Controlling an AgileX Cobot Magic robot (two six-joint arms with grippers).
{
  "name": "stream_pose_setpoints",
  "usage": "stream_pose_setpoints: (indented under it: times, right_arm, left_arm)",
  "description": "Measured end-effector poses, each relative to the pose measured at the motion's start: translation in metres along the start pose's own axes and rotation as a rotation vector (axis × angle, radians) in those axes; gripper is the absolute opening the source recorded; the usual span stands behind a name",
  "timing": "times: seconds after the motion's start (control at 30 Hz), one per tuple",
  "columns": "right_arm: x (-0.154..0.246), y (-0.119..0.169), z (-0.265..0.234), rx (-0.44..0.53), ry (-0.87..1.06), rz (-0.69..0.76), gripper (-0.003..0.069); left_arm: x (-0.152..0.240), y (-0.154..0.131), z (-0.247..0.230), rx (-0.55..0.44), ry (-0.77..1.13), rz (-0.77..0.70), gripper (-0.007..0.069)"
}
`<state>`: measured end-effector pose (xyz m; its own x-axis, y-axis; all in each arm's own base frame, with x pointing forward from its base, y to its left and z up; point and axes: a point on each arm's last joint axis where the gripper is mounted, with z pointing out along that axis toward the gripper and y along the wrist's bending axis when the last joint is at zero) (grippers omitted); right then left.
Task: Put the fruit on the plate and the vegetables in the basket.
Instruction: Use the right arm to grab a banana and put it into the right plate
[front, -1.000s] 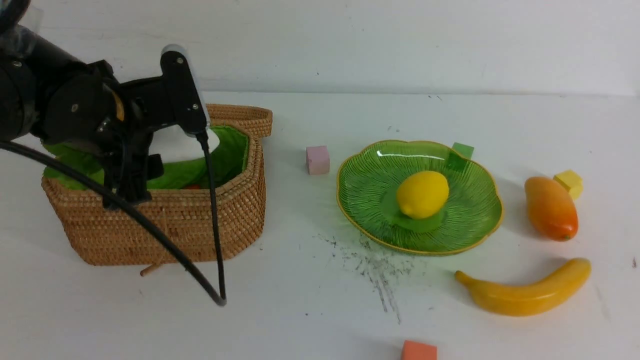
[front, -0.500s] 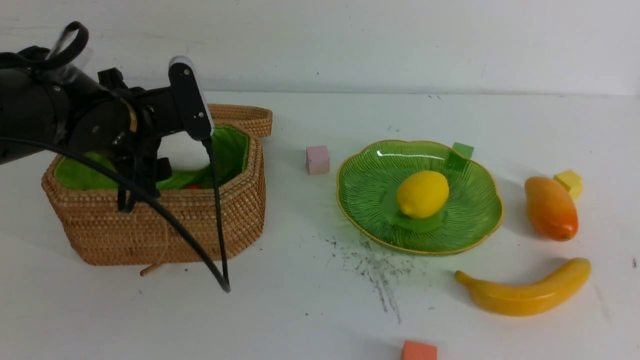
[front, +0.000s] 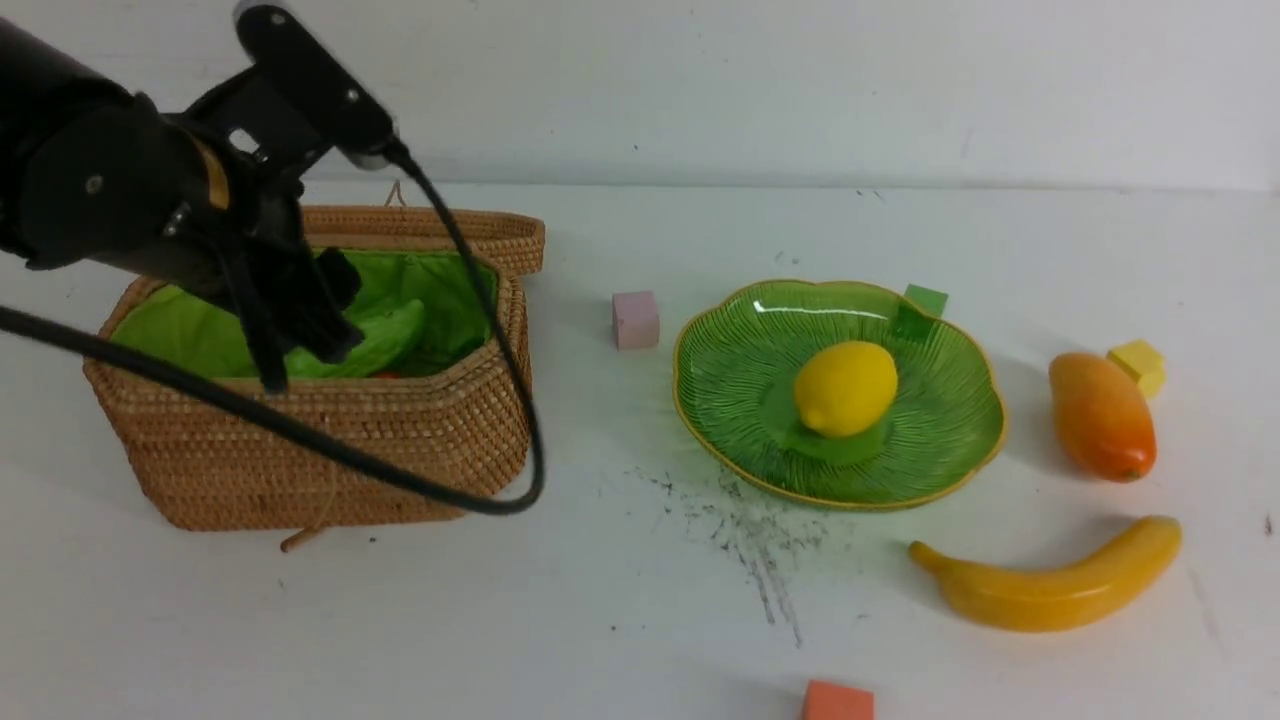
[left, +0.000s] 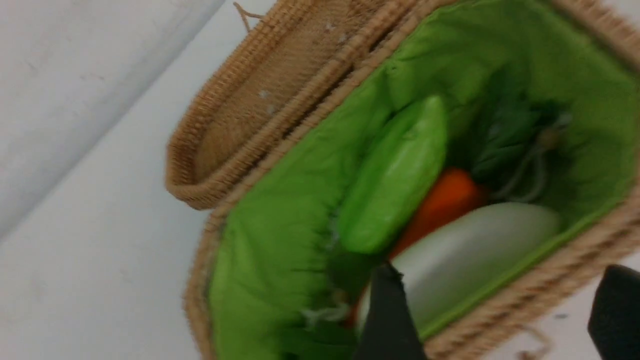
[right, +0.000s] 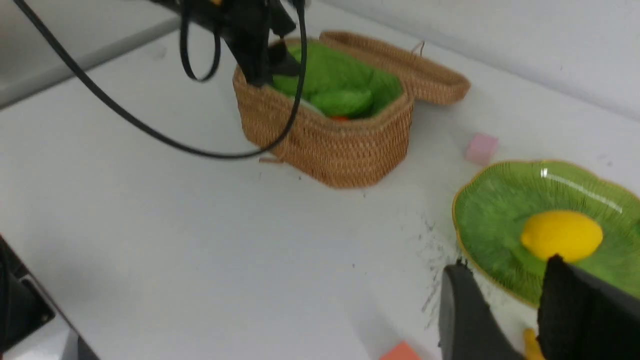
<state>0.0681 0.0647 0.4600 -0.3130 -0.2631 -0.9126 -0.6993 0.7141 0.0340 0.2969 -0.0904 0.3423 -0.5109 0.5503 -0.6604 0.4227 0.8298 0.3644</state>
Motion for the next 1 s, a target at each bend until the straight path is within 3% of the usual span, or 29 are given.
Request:
stream_pose_setpoints:
  times: [0.1, 0.2, 0.27, 0.4, 0.5, 0.6, 0.73, 1.0]
  right_arm:
    - [0.005, -0.006, 0.019, 0.01, 0.146, 0.041, 0.0236]
    - [0.011, -0.018, 0.044, 0.065, 0.308, 0.08, 0.0236]
    - [0.015, -0.025, 0.057, 0.106, 0.386, 0.09, 0.0236]
    - [0.022, -0.045, 0.093, 0.218, 0.556, 0.057, 0.0236]
    - [0.029, -0.062, 0.123, 0.279, 0.68, -0.051, 0.0236]
    - [0.038, -0.07, 0.146, 0.259, 0.776, -0.138, 0.0236]
    - [0.063, -0.087, 0.177, 0.202, 0.902, -0.149, 0.0236]
    - [0.119, -0.164, 0.218, 0.113, 0.943, -0.077, 0.0241]
  left_arm:
    - [-0.003, -0.022, -0.039, 0.115, -0.012, -0.231, 0.0262]
    - [-0.002, -0.036, -0.079, 0.224, -0.025, -0.306, 0.0045]
    - [0.0, -0.042, -0.103, 0.266, -0.06, -0.318, -0.0014]
    - [0.015, -0.048, -0.158, 0.364, -0.177, -0.317, -0.0013]
    - [0.038, -0.051, -0.185, 0.422, -0.239, -0.31, -0.0013]
    - [0.061, -0.056, -0.19, 0.456, -0.234, -0.314, -0.0013]
    - [0.089, -0.062, -0.188, 0.47, -0.209, -0.315, -0.0013]
    - [0.113, -0.058, -0.204, 0.48, -0.292, -0.336, -0.0013]
